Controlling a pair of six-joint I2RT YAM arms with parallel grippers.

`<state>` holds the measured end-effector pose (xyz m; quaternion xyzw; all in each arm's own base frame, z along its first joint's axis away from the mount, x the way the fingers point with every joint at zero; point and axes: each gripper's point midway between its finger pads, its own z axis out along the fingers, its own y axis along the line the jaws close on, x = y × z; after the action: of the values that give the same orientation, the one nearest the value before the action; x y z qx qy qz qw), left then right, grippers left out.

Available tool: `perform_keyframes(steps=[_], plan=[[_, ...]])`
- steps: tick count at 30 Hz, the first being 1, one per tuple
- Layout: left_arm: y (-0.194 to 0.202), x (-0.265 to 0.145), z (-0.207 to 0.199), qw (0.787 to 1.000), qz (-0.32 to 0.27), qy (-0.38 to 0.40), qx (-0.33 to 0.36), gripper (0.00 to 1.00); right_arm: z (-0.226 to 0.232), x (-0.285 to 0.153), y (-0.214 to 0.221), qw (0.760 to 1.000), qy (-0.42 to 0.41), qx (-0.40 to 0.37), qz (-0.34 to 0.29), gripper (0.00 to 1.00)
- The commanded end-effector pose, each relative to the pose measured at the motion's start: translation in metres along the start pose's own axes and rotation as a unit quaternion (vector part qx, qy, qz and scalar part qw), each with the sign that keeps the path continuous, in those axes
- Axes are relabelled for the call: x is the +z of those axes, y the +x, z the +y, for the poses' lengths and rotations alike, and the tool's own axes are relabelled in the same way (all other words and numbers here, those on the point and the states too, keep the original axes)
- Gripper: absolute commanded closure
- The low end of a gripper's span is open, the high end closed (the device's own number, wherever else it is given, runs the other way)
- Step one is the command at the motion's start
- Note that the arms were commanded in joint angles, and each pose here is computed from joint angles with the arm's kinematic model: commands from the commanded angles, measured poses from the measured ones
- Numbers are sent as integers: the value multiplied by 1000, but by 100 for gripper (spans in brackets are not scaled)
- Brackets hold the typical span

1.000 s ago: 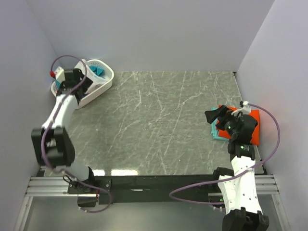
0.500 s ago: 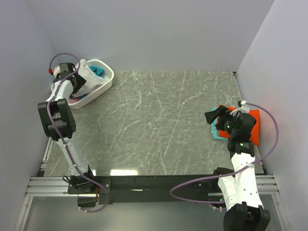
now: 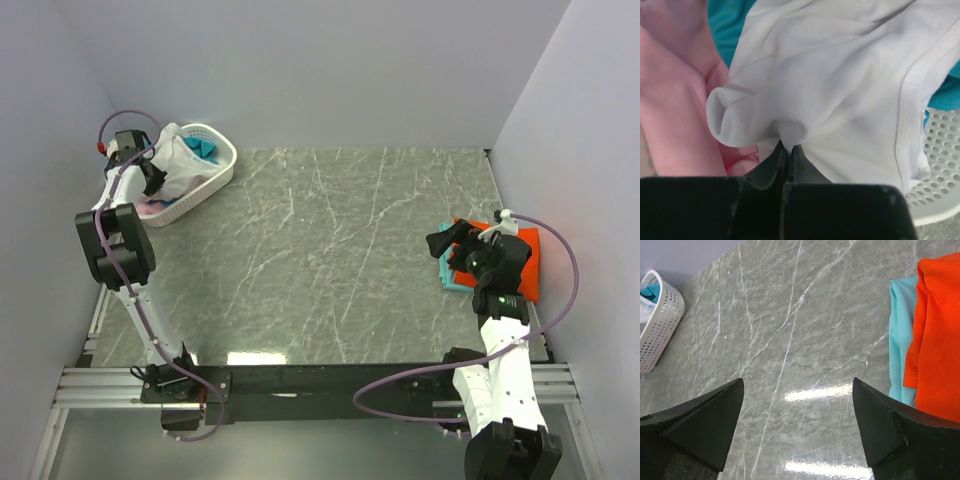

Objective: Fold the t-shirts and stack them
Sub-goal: Grab the tshirt from the pile, then move the tshirt to the center of the board

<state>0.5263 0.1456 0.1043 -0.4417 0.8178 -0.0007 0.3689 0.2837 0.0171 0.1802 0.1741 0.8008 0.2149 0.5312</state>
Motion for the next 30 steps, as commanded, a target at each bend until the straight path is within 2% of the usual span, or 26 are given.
perform_keyframes(steps=[1,6,9,15,21,24,28,30], plan=[[-38,-48,-22,998,-47,44,2,99,7,-2,-15,1000,-8,-16,-18,6],[-56,-84,-36,995,-68,80,1,99,10,-5,-18,999,-13,-18,-23,5],[-76,-119,-46,988,-104,110,-16,100,11,-7,-21,999,-9,-13,-30,5],[-118,-216,-71,964,-178,196,-25,100,11,-12,-31,999,6,3,-45,4],[-133,-335,-104,912,-229,340,-6,100,16,-24,-53,996,36,47,-67,2],[-128,-374,-114,892,-242,382,-1,99,22,-28,-59,996,27,45,-76,0],[-79,-458,-153,832,-205,512,55,99,42,-32,-54,997,-34,16,-71,0],[-68,-486,-163,818,-219,528,69,99,43,-33,-49,997,-42,8,-68,0]])
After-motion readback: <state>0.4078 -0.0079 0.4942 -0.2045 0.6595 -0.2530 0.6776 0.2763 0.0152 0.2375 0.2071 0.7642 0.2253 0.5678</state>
